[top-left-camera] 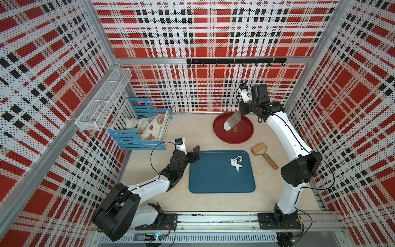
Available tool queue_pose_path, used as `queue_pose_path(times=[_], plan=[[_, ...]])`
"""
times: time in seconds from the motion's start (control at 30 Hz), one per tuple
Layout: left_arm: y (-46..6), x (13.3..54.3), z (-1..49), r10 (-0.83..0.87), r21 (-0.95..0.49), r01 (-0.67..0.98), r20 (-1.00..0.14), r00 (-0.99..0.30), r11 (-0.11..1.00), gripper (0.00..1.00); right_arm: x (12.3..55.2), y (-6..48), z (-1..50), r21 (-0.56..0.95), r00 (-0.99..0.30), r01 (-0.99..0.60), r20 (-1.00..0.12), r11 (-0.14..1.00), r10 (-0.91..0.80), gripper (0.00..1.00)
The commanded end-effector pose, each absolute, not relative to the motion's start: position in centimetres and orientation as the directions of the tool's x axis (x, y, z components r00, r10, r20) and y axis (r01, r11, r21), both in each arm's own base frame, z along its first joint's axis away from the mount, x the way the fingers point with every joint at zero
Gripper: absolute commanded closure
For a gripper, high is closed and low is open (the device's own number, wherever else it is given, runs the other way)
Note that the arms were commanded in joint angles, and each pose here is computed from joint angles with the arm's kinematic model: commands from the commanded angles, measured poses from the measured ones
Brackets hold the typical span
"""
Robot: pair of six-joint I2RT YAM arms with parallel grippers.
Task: Roll out the dumpling wrappers from the dough
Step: Place the dumpling wrapper on the plate.
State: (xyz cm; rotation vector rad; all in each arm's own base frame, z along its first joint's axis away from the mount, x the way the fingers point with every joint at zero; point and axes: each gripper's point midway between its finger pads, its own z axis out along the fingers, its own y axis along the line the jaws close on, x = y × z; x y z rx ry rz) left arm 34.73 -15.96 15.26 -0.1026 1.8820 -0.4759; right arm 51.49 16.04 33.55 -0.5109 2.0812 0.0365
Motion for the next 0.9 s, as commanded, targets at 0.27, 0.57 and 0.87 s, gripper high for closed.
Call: queue_pose_path(times=[0.27, 0.57, 0.87], plan=[[-16.1, 34.5, 15.2, -0.298, -0.376, 0.171, -0.885, -0.357, 0.911, 0.01, 52.8, 14.8, 32.6, -0.259, -0.461, -0.313, -0.799, 0.914, -0.385, 1.00], [-16.1, 34.5, 15.2, -0.299, -0.376, 0.172, -0.885, -0.356, 0.910, 0.01, 53.0, 14.5, 31.3, -0.362, -0.476, -0.275, -0.754, 0.891, -0.453, 1.00], [-16.2, 34.5, 15.2, -0.299, -0.378, 0.173, -0.884, -0.358, 0.910, 0.01, 53.0, 14.8, 30.4, -0.437, -0.480, -0.261, -0.715, 0.861, -0.508, 1.00]])
